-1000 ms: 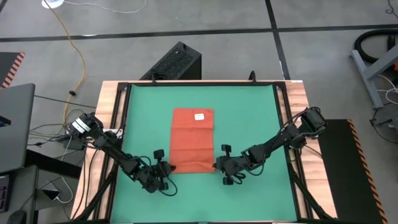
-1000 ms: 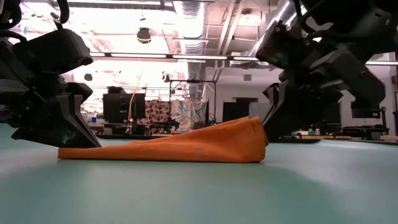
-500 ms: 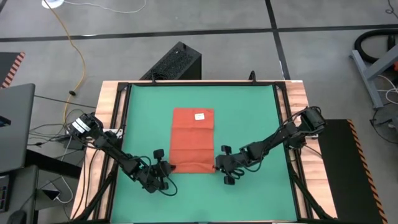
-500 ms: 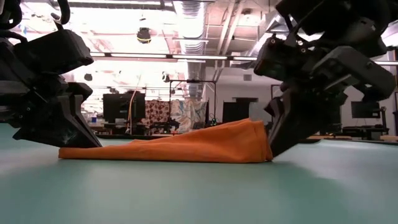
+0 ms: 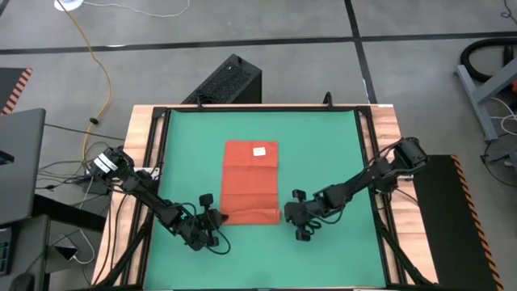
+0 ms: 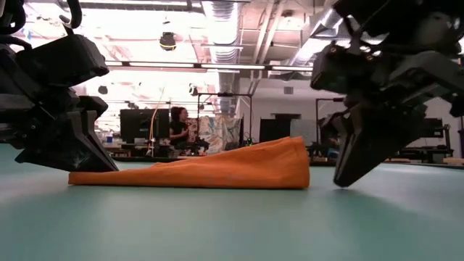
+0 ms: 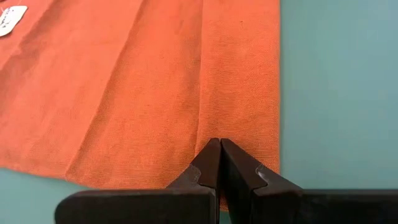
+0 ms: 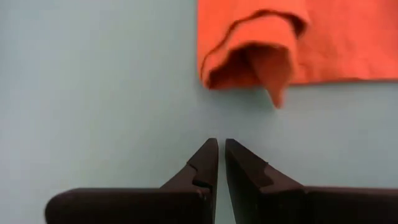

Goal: Roll towel
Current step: Roll the orange towel

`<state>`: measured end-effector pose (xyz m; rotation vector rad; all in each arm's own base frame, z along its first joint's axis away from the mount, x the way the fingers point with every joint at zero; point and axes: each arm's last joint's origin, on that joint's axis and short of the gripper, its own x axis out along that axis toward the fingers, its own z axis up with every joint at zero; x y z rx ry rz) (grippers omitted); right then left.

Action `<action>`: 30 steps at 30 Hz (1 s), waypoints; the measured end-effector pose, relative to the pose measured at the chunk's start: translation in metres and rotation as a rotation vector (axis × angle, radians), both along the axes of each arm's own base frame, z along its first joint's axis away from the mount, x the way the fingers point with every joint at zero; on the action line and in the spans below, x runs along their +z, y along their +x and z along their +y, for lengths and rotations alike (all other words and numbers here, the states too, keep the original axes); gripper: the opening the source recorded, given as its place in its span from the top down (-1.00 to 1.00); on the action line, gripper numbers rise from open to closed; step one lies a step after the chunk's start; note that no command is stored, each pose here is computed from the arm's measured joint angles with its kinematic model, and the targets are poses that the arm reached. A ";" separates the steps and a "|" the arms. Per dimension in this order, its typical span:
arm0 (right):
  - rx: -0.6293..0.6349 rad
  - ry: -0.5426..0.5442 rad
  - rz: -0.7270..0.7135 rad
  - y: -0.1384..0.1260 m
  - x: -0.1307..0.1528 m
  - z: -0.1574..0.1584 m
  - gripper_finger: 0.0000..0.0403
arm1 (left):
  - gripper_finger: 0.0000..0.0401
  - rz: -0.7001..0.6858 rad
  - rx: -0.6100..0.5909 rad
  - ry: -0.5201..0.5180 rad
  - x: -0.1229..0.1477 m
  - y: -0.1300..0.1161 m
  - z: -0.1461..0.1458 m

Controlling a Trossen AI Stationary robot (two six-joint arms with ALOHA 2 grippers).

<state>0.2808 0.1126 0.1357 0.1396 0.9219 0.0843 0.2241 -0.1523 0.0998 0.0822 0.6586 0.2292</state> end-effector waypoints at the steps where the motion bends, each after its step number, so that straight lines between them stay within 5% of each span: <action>1: -0.002 -0.010 -0.012 -0.002 0.003 0.002 0.74 | 1.00 0.000 0.000 0.000 0.000 0.000 0.000; 10: 0.017 -0.073 -0.328 0.005 0.030 0.023 0.74 | 1.00 0.000 0.001 -0.001 0.000 0.000 0.000; 30: -0.109 -0.097 -0.170 0.024 -0.016 -0.007 0.74 | 1.00 -0.011 0.001 -0.021 0.004 0.004 -0.003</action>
